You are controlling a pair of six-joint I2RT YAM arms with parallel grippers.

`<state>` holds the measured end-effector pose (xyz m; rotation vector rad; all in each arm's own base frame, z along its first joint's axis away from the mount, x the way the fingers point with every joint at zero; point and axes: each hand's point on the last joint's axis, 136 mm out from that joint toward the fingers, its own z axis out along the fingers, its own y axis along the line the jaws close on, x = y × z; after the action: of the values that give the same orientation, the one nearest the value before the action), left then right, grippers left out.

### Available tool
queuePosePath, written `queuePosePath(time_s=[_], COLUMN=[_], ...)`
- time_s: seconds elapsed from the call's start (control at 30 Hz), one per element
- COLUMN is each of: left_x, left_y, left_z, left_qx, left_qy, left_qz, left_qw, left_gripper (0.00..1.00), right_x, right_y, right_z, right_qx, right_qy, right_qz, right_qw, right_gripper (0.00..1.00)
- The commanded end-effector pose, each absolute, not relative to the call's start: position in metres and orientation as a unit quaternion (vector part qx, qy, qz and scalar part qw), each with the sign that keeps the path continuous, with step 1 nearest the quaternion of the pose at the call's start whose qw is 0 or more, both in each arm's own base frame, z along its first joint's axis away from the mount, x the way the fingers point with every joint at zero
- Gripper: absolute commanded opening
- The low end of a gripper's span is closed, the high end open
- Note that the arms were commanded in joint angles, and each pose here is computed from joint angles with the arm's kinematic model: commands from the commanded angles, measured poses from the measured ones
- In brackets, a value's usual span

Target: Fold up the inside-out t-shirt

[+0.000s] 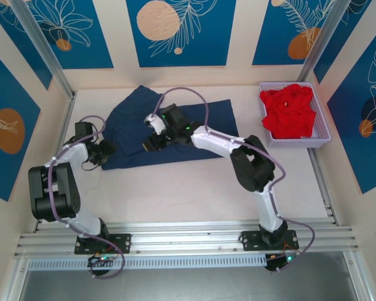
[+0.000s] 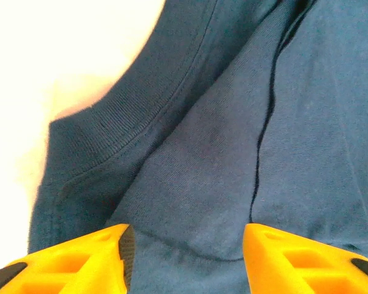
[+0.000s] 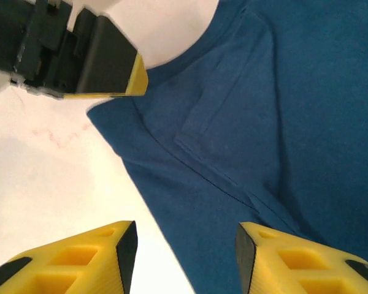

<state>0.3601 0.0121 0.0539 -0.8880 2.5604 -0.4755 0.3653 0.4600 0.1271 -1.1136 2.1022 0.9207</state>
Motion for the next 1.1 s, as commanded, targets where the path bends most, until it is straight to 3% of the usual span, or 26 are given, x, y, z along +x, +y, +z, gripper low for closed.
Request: queuePosePath(time_s=[0.0,0.53,0.8,1.07], left_x=[0.368,0.351,0.348,0.346], left_y=[0.006,0.013,0.013,0.015], left_z=[0.049,0.015,0.011,0.007], left_qx=[-0.327,-0.349,-0.351,-0.352], left_qy=[0.9,0.9,0.9,0.901], left_qz=[-0.211,-0.201,-0.201,-0.197], left_qw=[0.196,0.169,0.164,0.161], left_gripper=[0.47,0.39,0.39,0.39], right_x=[0.371,0.365,0.383,0.4], right_y=[0.489,0.554,0.552,0.546], right_z=[0.115,0.045,0.037,0.044], right_qx=[-0.493,-0.599,-0.586,-0.553], right_qy=[0.745,0.705,0.722,0.745], right_qz=[0.318,0.23,0.205,0.202], right_qw=[0.316,0.303,0.305,0.315], right_gripper=[0.49,0.48,0.36,0.13])
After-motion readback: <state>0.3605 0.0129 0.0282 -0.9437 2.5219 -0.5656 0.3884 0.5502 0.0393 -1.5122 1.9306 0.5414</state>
